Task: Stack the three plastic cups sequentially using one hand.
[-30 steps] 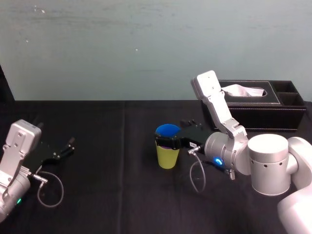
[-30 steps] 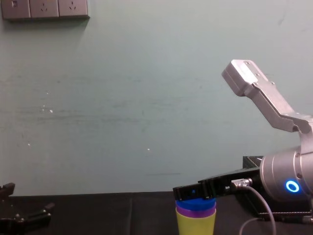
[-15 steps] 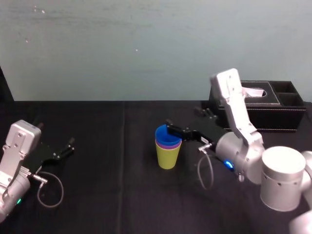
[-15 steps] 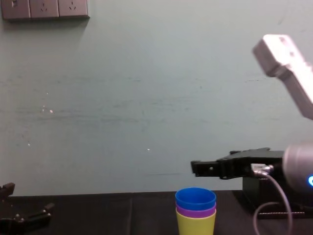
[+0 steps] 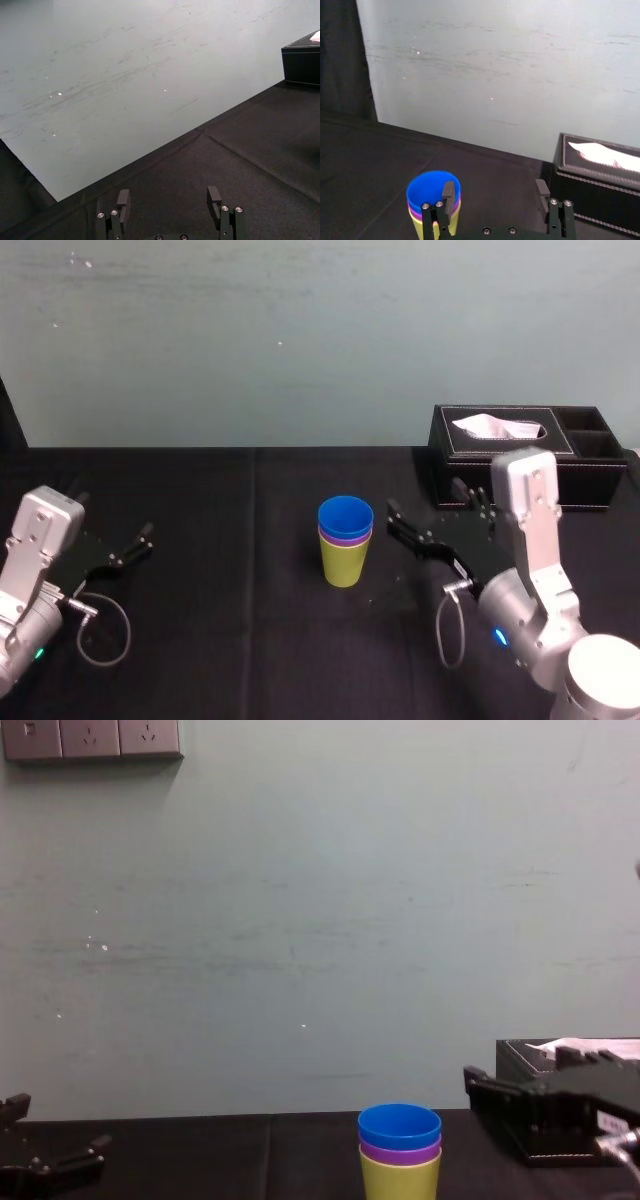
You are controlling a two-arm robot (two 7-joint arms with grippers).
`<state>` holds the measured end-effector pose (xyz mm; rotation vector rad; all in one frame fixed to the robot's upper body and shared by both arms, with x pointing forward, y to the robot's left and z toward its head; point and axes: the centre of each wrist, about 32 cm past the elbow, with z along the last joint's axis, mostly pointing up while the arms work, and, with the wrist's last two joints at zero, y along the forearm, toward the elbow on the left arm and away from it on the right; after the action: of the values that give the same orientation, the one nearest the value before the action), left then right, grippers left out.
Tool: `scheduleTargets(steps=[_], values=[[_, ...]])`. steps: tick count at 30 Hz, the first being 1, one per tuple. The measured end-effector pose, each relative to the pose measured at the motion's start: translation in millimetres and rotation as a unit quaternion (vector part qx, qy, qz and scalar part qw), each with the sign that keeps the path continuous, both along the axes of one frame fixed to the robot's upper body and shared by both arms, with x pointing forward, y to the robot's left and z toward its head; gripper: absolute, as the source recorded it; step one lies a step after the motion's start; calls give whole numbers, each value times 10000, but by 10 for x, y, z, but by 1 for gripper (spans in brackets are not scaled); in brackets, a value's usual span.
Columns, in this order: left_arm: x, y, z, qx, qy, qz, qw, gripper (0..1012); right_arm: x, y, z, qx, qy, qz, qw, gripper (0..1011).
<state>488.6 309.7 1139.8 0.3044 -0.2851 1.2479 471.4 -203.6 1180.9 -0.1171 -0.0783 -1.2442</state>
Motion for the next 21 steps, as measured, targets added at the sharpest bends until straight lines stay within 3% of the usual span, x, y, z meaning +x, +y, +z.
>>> scheduleTargets(steps=[5, 9, 21], values=[[0, 0, 0, 0, 0, 0, 10000, 1000, -93, 16, -259, 106, -130, -313, 9994, 1003], [0, 0, 0, 0, 0, 0, 10000, 1000, -116, 63, -366, 87, -199, -534, 9983, 1002], [0, 0, 0, 0, 0, 0, 10000, 1000, -98, 113, -435, 84, -171, -616, 9979, 1003]])
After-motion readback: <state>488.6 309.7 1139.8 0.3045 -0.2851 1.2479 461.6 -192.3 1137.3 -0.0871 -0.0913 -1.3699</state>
